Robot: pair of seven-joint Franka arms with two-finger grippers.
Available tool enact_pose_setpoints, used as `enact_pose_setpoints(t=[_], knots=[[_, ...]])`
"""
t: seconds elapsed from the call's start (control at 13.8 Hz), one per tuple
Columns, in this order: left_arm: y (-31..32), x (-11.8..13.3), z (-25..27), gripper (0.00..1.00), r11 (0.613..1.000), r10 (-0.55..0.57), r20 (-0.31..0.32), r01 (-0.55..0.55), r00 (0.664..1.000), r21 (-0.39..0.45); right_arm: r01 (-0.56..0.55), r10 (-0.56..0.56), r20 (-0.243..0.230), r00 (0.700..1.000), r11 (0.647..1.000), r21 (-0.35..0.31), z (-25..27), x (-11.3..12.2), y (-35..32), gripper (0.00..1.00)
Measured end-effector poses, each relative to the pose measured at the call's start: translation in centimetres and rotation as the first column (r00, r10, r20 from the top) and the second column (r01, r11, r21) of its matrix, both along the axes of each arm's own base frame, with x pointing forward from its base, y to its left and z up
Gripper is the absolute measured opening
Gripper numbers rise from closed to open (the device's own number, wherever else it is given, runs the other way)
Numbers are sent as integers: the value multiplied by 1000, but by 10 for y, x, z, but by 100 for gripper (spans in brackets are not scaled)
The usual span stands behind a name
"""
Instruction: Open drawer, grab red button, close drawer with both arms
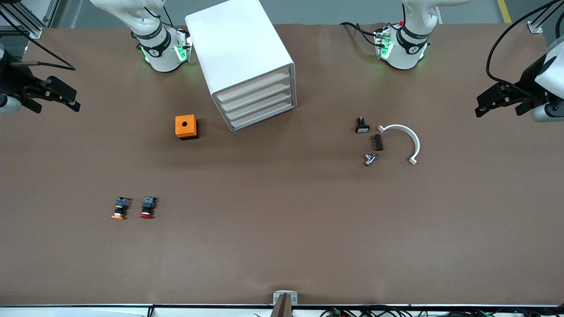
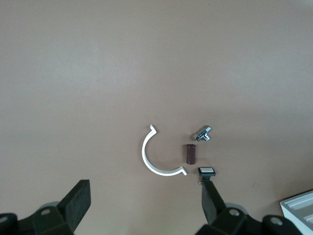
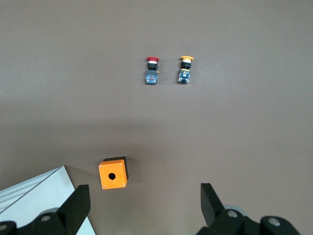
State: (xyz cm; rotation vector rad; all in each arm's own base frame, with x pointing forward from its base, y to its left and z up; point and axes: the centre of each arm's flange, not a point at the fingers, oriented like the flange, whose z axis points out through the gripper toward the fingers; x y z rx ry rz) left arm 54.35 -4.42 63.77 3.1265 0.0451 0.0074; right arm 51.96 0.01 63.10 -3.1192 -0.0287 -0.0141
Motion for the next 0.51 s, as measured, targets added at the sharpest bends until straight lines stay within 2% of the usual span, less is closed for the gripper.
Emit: enact_pose_setpoints(t=[0.51], knots=[[0,0,0,100,1000,0,0,0,1000,0,-3,3,-8,1000,1000,0,-4,0,0,100]])
